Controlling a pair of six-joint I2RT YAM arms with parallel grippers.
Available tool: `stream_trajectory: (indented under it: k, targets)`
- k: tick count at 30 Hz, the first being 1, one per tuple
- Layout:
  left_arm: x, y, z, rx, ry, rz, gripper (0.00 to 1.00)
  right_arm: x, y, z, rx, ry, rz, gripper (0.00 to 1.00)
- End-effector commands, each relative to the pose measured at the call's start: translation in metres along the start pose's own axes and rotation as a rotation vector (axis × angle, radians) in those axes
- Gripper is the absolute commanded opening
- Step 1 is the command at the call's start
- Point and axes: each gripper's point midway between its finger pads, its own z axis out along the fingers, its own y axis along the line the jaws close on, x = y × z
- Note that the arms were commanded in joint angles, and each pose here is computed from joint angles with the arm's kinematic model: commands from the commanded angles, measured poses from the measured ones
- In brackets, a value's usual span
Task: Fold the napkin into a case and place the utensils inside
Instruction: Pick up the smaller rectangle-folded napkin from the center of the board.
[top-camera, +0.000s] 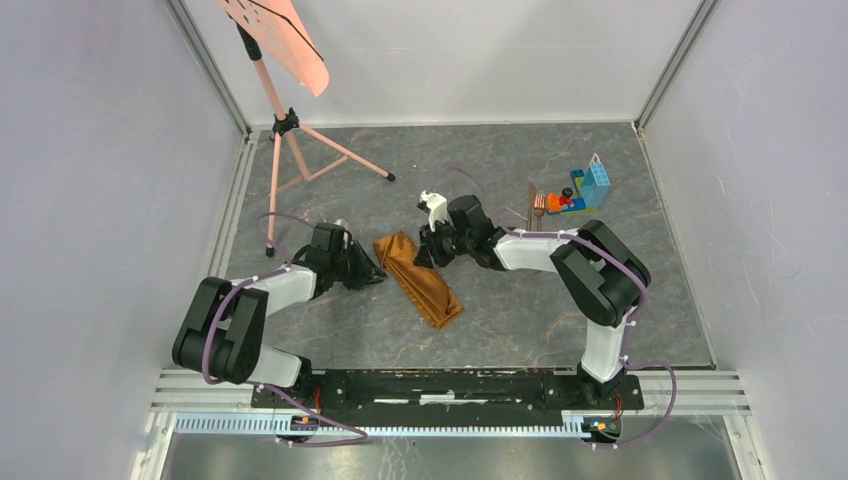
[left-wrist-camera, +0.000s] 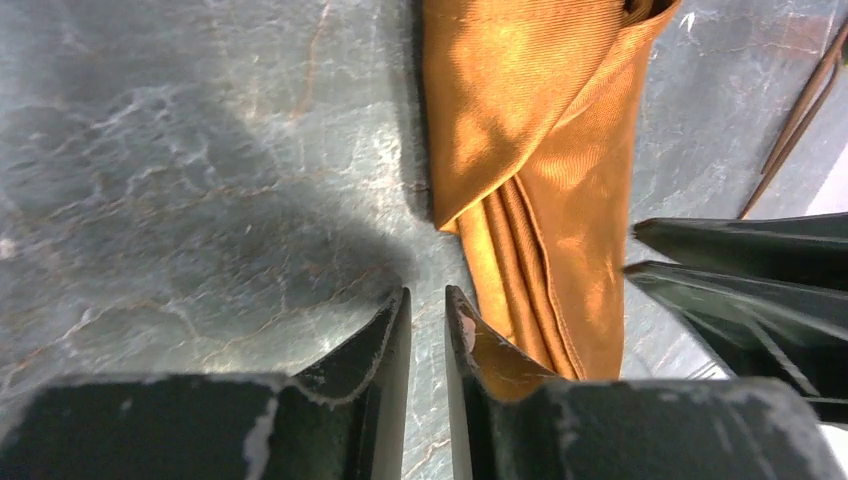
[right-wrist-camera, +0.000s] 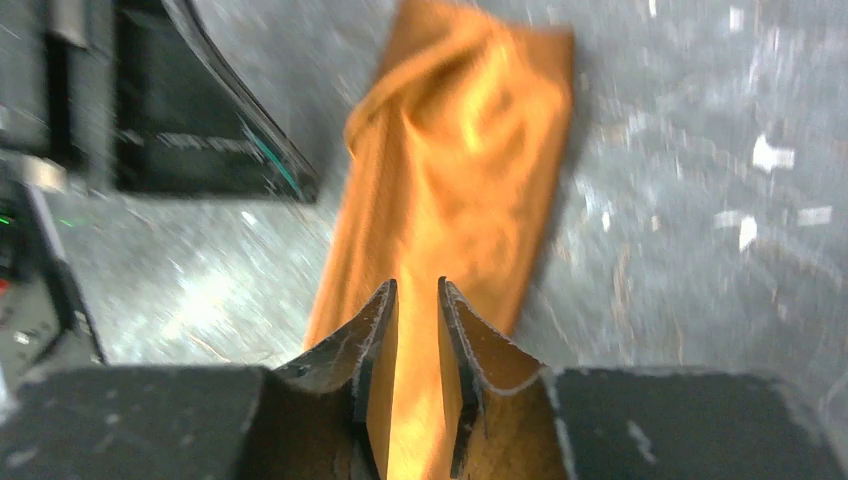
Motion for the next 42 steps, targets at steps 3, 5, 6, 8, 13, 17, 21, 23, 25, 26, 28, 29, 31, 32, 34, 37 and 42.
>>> stream_trajectory:
  k: [3,5,6,8,13,17,21,23,25,26,28,29,31,32,34,37,42]
  targets:
    - [0.017,-0.017,0.017,0.083,0.045,-0.035,0.23,0.05,-0.012,-0.004,0.136,0.1,-0.093,0.23]
    - [0.025,-0.019,0.023,0.084,0.052,-0.033,0.2,0.057,-0.005,0.007,0.117,0.098,-0.084,0.22]
    - [0.028,-0.019,0.025,0.083,0.05,-0.036,0.19,0.057,-0.002,0.011,0.106,0.091,-0.074,0.21]
    - [0.033,-0.019,0.026,0.094,0.042,-0.051,0.17,0.053,0.002,0.017,0.098,0.066,-0.058,0.21]
    - [0.038,-0.011,0.013,0.072,0.025,-0.034,0.16,0.033,0.004,0.009,0.13,0.053,-0.092,0.23]
    - [0.041,-0.007,-0.007,0.054,0.011,0.0,0.19,0.03,0.011,-0.015,0.13,0.075,-0.169,0.35]
    - [0.045,0.002,-0.028,0.017,-0.007,0.022,0.26,0.04,0.029,-0.04,0.133,0.095,-0.311,0.62]
    - [0.044,0.005,-0.038,-0.005,-0.024,0.031,0.29,0.046,0.034,-0.048,0.16,0.113,-0.406,0.72]
    - [0.041,0.008,-0.047,-0.023,-0.046,0.036,0.32,0.053,0.035,-0.052,0.186,0.14,-0.48,0.77]
    - [0.039,0.009,-0.052,-0.035,-0.058,0.037,0.34,0.054,0.036,-0.053,0.2,0.149,-0.506,0.78]
    - [0.035,0.011,-0.061,-0.062,-0.084,0.037,0.41,0.054,0.039,-0.052,0.22,0.162,-0.553,0.8]
    - [0.032,0.013,-0.065,-0.079,-0.099,0.037,0.44,0.052,0.041,-0.051,0.234,0.163,-0.571,0.8]
    - [0.025,0.012,-0.074,-0.093,-0.135,0.05,0.46,0.051,0.039,-0.05,0.28,0.184,-0.6,0.8]
    - [0.023,0.013,-0.078,-0.104,-0.149,0.055,0.47,0.049,0.039,-0.048,0.297,0.186,-0.608,0.8]
    - [0.019,0.013,-0.085,-0.114,-0.172,0.07,0.47,0.051,0.036,-0.043,0.328,0.211,-0.613,0.79]
    - [0.016,0.012,-0.093,-0.117,-0.191,0.082,0.47,0.051,0.036,-0.037,0.351,0.219,-0.607,0.78]
    - [0.016,0.009,-0.102,-0.097,-0.212,0.087,0.48,0.054,0.041,-0.028,0.365,0.224,-0.578,0.75]
